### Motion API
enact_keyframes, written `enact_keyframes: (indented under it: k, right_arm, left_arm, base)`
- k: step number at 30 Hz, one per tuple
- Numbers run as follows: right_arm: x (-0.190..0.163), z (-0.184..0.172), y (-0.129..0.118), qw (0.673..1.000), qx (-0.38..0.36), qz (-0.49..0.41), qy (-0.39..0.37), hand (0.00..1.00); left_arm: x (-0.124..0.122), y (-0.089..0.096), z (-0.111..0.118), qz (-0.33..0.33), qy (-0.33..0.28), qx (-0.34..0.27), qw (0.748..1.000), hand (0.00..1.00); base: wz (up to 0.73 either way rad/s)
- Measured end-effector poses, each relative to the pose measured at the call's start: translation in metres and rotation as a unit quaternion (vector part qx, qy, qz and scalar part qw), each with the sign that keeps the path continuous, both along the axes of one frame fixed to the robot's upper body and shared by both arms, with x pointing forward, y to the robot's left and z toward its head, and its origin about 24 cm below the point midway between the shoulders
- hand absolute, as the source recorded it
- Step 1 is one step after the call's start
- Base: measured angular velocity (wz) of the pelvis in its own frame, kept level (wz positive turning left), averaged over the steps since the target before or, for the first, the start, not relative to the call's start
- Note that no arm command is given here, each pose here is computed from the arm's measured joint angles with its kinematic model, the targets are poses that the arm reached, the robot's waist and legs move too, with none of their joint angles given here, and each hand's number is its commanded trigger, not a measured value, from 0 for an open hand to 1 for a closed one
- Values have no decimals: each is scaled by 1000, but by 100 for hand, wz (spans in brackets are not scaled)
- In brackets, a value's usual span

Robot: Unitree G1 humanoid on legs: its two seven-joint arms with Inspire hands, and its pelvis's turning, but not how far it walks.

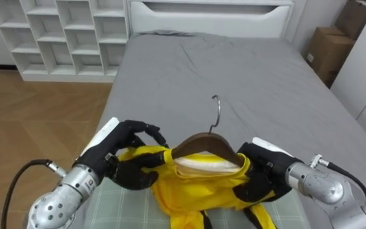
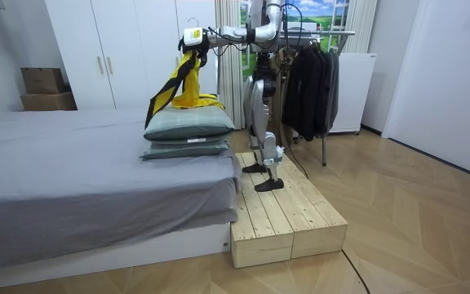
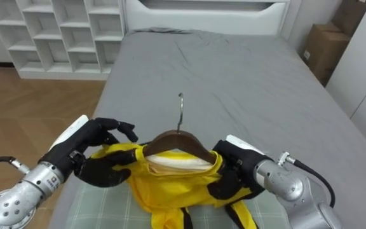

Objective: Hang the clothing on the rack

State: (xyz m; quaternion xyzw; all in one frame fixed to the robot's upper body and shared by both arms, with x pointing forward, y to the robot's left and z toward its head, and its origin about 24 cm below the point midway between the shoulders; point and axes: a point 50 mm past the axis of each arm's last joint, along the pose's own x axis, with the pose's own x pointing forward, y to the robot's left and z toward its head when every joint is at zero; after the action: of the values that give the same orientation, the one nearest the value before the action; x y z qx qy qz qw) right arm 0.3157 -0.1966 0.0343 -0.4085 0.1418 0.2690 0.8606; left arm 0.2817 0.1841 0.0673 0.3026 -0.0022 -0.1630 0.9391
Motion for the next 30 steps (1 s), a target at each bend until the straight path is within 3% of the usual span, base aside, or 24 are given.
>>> enact_keyframes:
  k: [30]
  right_arm:
    - [-3, -4, -4, 1000, -23, -3, 12, 100]
  left_arm:
    - [-1, -2, -1, -13, 11, -20, 1000, 0]
  base:
    - [0]
